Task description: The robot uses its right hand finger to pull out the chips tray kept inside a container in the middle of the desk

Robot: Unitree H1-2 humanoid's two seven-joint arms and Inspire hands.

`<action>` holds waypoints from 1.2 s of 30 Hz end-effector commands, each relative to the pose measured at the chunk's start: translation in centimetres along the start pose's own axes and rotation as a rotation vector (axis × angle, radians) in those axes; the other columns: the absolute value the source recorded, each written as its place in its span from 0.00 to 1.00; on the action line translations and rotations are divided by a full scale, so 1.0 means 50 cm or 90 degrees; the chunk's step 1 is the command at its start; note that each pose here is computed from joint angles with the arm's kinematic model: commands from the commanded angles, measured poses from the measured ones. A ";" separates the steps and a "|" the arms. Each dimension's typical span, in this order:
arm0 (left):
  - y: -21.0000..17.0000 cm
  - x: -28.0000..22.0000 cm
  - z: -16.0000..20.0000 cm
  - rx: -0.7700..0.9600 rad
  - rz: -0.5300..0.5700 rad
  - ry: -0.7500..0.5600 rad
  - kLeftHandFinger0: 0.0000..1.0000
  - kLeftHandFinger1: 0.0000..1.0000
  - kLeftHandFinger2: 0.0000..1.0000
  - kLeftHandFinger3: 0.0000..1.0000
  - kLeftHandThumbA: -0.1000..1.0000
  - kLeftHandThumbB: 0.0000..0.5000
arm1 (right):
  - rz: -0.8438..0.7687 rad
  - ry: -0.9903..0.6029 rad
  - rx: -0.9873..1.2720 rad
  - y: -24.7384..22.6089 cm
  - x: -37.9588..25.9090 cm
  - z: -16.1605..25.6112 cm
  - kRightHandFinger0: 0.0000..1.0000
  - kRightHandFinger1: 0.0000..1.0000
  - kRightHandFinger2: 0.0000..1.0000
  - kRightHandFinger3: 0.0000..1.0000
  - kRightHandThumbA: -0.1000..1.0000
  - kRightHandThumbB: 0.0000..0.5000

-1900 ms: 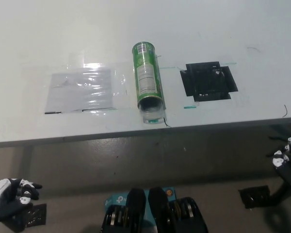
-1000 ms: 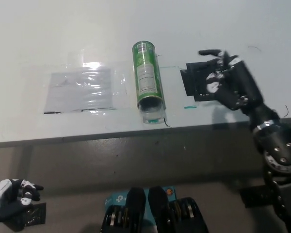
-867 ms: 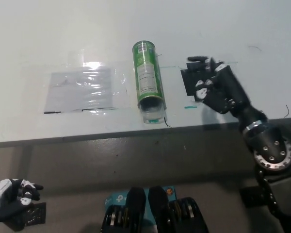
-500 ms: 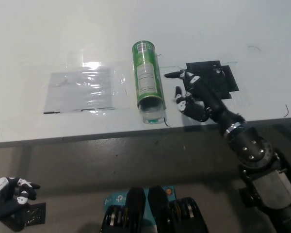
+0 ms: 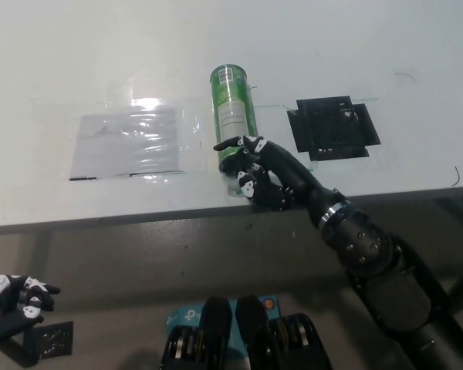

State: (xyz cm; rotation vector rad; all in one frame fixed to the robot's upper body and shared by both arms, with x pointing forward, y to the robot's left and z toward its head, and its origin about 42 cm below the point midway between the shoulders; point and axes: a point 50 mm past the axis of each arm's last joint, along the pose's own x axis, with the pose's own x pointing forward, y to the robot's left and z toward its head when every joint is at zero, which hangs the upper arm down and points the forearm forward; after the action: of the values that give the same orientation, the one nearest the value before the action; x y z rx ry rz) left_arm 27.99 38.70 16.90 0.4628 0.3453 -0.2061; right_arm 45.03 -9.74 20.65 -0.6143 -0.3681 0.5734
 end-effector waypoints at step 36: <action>0.033 -0.009 0.041 0.026 -0.002 -0.030 0.58 0.59 0.68 0.84 0.05 0.00 | 0.000 -0.075 -0.102 -0.033 0.034 0.027 0.00 0.00 0.63 0.72 0.00 0.29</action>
State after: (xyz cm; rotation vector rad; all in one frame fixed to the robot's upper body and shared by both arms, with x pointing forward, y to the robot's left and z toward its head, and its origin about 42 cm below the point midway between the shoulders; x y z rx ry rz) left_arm 28.25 38.54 17.64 0.4695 0.3274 -0.2274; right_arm 45.54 -10.58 19.78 -0.7141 -0.3908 0.5919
